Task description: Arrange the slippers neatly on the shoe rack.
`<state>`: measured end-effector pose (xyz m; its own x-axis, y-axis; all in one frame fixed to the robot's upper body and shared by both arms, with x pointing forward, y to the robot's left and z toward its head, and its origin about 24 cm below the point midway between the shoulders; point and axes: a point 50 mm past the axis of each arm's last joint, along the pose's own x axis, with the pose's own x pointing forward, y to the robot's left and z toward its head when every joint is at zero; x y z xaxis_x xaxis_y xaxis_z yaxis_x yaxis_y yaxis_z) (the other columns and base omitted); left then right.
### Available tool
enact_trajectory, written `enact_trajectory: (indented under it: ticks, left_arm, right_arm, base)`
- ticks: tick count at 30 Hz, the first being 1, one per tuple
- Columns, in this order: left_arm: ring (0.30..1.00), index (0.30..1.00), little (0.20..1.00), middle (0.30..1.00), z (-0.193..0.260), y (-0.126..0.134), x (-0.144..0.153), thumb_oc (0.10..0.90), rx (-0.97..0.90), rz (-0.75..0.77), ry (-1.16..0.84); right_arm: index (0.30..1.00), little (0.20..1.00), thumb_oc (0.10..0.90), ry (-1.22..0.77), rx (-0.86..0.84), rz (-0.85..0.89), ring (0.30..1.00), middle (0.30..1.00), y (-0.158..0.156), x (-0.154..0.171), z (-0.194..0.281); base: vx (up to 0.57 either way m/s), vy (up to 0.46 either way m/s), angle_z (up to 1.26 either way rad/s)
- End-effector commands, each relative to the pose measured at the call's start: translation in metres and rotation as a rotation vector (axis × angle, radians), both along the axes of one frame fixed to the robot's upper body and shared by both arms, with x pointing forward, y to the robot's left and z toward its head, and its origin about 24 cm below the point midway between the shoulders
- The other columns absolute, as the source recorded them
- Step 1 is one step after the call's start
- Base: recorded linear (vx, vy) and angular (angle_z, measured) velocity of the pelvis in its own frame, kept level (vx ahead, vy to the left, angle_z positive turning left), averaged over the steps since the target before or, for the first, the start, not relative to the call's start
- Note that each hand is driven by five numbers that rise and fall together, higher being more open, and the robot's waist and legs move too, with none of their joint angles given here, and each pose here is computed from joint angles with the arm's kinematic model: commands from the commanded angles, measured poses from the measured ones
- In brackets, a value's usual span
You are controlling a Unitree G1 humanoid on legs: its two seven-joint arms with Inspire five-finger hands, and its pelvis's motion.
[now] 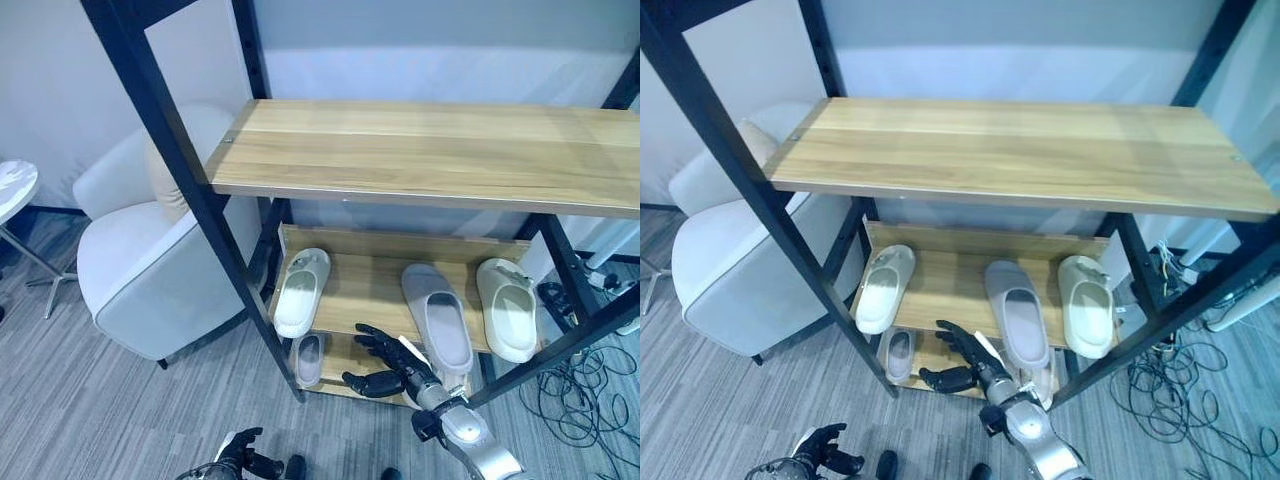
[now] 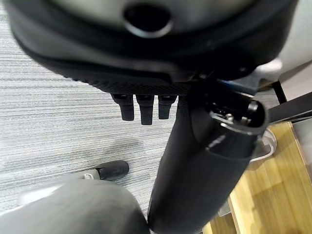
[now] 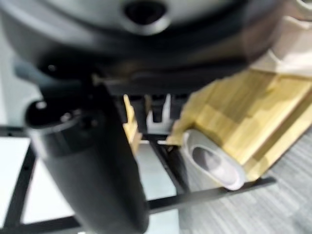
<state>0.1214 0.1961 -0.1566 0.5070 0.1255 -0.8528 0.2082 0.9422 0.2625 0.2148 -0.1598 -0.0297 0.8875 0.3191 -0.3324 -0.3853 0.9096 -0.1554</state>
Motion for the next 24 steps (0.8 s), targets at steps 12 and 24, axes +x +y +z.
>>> enact_trajectory:
  ticks: [12,24]
  left_arm:
    - [0.900,0.900,0.900,0.900,-0.003,-0.021,0.001,0.800,-0.030,-0.073,0.005]
    - [0.900,0.900,0.900,0.900,-0.005,-0.026,-0.007,0.800,-0.038,-0.059,0.011]
  right_arm:
    - [0.900,0.900,0.800,-0.366,0.457,0.027,0.900,0.900,0.021,0.021,0.094]
    - [0.900,0.900,0.800,-0.663,0.173,-0.036,0.900,0.900,0.005,0.027,0.131]
  base:
    - [0.01,-0.001,-0.06]
    - [0.00,0.001,-0.01]
